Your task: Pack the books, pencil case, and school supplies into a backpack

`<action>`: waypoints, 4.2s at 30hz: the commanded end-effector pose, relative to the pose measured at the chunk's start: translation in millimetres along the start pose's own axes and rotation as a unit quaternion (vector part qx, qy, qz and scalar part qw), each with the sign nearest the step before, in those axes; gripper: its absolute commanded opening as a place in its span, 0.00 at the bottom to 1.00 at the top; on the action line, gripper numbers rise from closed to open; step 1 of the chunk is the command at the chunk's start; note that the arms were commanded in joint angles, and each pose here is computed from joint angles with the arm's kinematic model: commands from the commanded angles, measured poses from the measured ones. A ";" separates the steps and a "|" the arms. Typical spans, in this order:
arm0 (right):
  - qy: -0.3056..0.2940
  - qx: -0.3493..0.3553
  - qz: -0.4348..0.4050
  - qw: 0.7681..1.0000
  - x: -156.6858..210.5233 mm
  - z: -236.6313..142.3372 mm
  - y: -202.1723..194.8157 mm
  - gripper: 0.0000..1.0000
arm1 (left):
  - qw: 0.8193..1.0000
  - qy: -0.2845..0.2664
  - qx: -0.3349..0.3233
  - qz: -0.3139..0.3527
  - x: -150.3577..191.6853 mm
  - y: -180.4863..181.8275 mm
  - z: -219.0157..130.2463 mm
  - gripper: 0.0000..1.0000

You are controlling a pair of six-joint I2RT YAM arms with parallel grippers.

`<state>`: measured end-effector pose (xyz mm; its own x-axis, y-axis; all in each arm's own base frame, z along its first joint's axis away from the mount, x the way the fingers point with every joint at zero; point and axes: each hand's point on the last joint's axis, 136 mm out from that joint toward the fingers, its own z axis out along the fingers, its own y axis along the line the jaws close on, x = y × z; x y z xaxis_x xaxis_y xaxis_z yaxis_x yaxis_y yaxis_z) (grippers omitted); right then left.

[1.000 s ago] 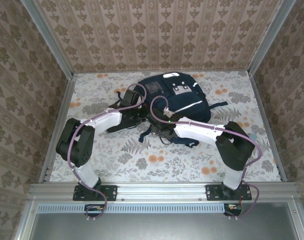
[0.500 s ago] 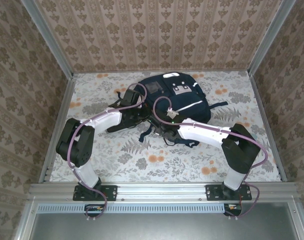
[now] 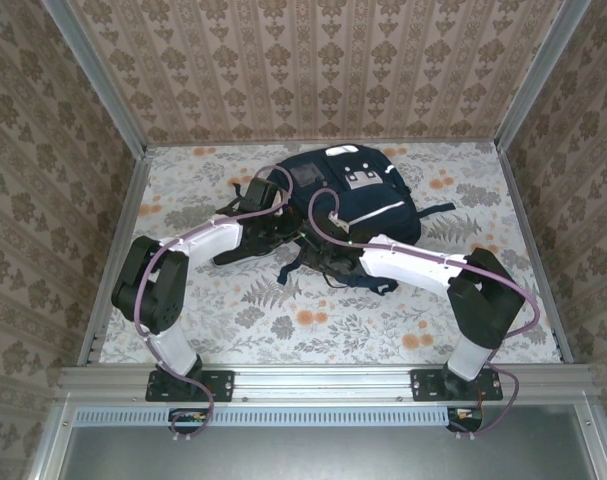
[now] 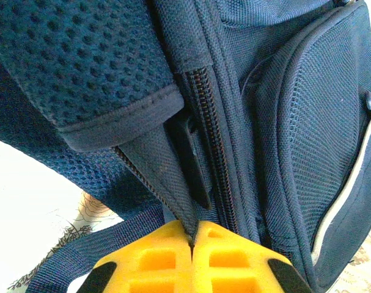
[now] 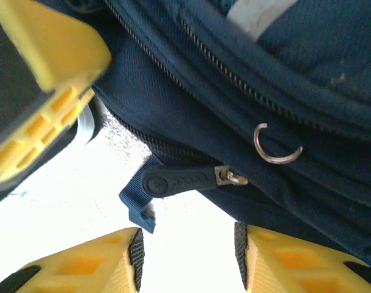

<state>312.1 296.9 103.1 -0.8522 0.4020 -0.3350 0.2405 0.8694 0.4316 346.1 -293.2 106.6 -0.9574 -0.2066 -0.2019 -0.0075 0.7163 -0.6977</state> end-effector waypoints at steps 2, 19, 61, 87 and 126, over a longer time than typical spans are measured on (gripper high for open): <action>-0.003 -0.007 0.045 0.999 -13.5 4.4 8.4 0.47 | 0.997 -0.019 0.061 0.043 -12.0 -43.2 -25.2 0.05; -0.007 0.049 0.078 0.996 -23.1 27.9 -8.8 0.38 | 0.996 -0.012 0.075 0.048 -10.4 -48.6 -25.8 0.05; 0.041 0.103 -0.107 0.988 -1.2 -12.2 -56.0 0.00 | 0.997 -0.052 -0.035 0.052 -42.8 11.3 -18.6 0.03; 0.067 -0.014 -0.212 0.975 7.9 -31.8 -19.2 0.00 | 0.993 -0.096 -0.054 0.039 -88.3 30.7 -53.3 0.53; 0.085 -0.073 -0.220 0.969 13.5 -11.7 13.0 0.00 | 0.993 -0.037 0.012 -0.108 -3.1 28.6 -37.9 0.15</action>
<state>301.7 322.8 114.2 -0.9283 -0.0479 -0.3687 -0.2233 0.8647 0.4500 329.7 -243.7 107.5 -0.9136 -0.4031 -0.0538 -0.2355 0.6322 -0.7381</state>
